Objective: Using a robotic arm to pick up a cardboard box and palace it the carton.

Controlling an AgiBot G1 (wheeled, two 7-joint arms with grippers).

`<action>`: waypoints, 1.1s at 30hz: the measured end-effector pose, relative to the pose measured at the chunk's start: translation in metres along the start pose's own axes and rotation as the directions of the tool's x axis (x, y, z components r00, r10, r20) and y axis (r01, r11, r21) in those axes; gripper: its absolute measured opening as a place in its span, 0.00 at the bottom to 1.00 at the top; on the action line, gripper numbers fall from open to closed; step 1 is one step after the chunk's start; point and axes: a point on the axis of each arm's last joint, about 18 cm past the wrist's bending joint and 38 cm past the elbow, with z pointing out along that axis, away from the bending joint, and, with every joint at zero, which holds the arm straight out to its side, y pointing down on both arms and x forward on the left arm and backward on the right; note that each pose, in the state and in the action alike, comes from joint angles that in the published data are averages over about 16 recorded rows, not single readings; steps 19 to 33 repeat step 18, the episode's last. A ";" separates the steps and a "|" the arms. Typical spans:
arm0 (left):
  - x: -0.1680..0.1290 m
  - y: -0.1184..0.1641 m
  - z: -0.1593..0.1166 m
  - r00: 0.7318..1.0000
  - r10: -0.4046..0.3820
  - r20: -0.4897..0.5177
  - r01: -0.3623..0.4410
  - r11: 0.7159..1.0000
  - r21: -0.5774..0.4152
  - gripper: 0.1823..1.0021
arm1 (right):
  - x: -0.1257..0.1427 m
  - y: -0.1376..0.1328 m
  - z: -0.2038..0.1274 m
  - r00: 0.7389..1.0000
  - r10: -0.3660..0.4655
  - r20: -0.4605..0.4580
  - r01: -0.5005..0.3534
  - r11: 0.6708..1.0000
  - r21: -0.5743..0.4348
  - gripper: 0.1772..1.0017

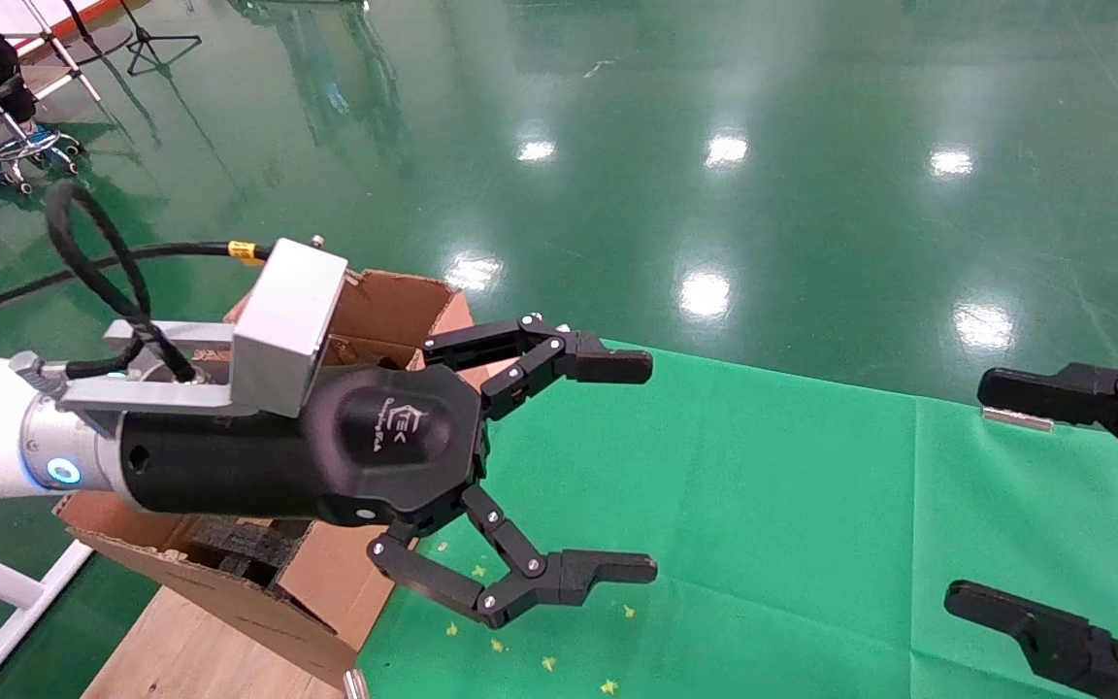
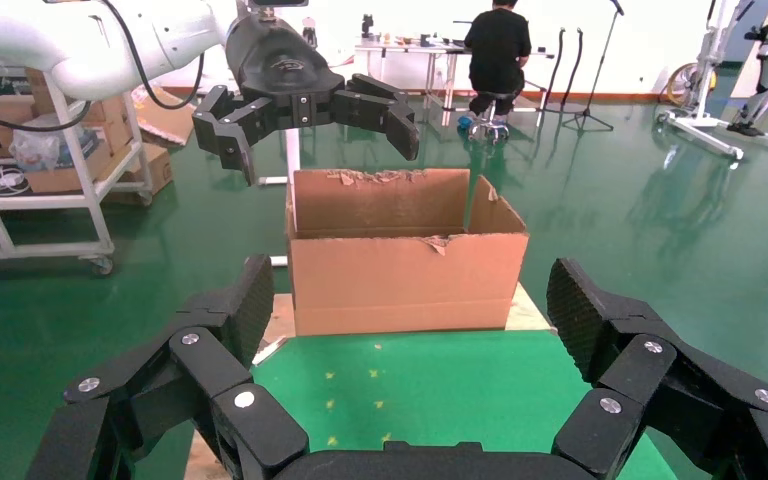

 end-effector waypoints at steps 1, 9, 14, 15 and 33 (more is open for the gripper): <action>0.000 0.000 0.000 1.000 0.000 0.000 0.000 1.000 0.000 1.00 | 0.000 0.000 0.000 1.000 0.000 0.000 0.000 1.000 0.000 1.00; 0.000 0.000 0.000 1.000 0.000 0.000 0.000 1.000 0.000 1.00 | 0.000 0.000 0.000 1.000 0.000 0.000 0.000 1.000 0.000 1.00; 0.000 0.000 0.000 1.000 0.000 0.000 0.000 1.000 0.000 1.00 | 0.000 0.000 0.000 1.000 0.000 0.000 0.000 1.000 0.000 1.00; 0.000 0.000 0.000 1.000 0.000 0.000 0.000 1.000 0.000 1.00 | 0.000 0.000 0.000 1.000 0.000 0.000 0.000 1.000 0.000 1.00; 0.000 0.000 0.000 1.000 0.000 0.000 0.000 1.000 0.000 1.00 | 0.000 0.000 0.000 1.000 0.000 0.000 0.000 1.000 0.000 1.00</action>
